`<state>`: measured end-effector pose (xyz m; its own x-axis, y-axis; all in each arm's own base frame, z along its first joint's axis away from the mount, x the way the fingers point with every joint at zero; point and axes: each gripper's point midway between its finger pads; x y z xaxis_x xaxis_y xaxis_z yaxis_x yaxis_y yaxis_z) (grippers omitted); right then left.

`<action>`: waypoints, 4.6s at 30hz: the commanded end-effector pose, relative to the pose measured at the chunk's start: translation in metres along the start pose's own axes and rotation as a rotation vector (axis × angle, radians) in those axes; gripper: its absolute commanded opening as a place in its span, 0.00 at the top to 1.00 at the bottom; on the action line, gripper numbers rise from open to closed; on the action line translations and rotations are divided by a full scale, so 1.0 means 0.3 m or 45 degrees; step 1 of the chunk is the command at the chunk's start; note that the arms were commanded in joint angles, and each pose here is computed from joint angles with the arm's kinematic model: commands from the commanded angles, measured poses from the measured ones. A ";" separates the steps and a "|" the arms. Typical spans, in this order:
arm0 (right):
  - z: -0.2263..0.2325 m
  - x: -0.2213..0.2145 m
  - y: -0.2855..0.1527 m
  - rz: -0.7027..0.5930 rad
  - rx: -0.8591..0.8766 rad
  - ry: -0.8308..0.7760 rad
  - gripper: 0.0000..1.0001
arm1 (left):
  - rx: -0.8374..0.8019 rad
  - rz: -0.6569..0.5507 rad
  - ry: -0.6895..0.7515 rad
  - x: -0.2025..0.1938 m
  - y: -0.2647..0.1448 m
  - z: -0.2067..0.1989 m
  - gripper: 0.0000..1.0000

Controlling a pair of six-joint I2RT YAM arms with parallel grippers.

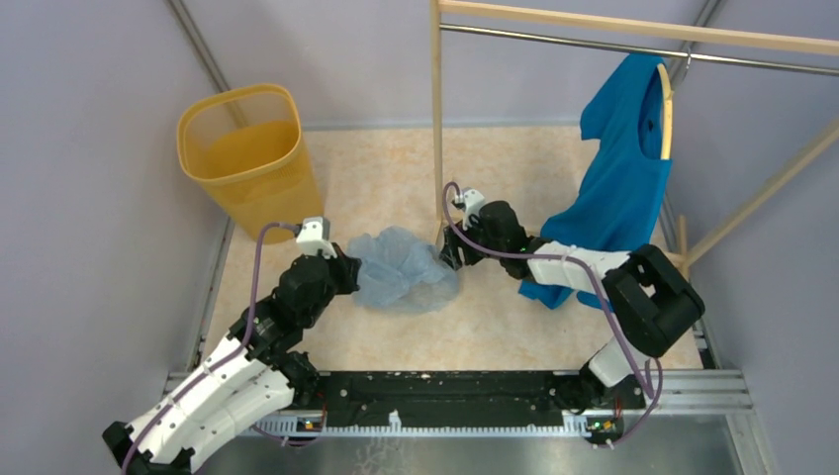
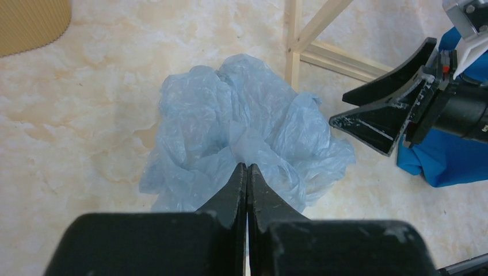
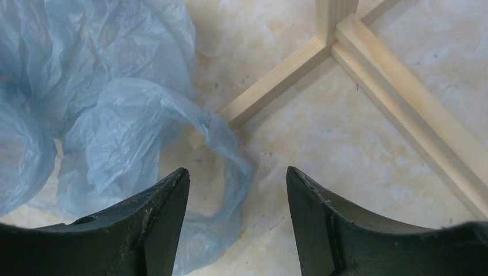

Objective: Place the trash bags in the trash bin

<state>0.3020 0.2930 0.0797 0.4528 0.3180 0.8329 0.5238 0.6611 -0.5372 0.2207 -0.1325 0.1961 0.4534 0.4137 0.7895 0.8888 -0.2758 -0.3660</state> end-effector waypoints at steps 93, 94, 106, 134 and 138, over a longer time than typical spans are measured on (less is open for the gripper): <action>0.392 0.611 -0.594 -0.667 0.070 -0.147 1.00 | -0.323 -0.347 -0.188 0.424 -0.231 -0.256 1.00; 0.409 0.715 -0.670 -0.731 0.079 -0.199 1.00 | -0.339 -0.388 -0.133 0.515 -0.258 -0.312 1.00; 0.451 0.841 -0.973 -1.180 0.209 -0.227 1.00 | -0.480 -0.584 -0.212 0.652 -0.426 -0.332 1.00; 0.371 0.817 -0.962 -1.025 0.038 -0.209 1.00 | -0.430 -0.653 -0.174 0.744 -0.525 -0.311 1.00; 0.337 0.413 -0.608 -0.592 0.044 -0.052 1.00 | -0.097 -0.209 -0.227 0.293 -0.240 -0.094 1.00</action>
<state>0.1713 0.2412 0.4742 -0.2060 -0.2768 0.9386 0.6009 0.7212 0.3446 0.1682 -0.0739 0.4693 -0.0046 0.6946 0.7194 0.9280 -0.2651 0.2619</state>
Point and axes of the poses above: each gripper's point midway between its finger pads, its own y axis out along the fingers, its own z axis along the line the jaws close on, x = y × z, and after that the axes turned 8 degrees about -y, right-handed
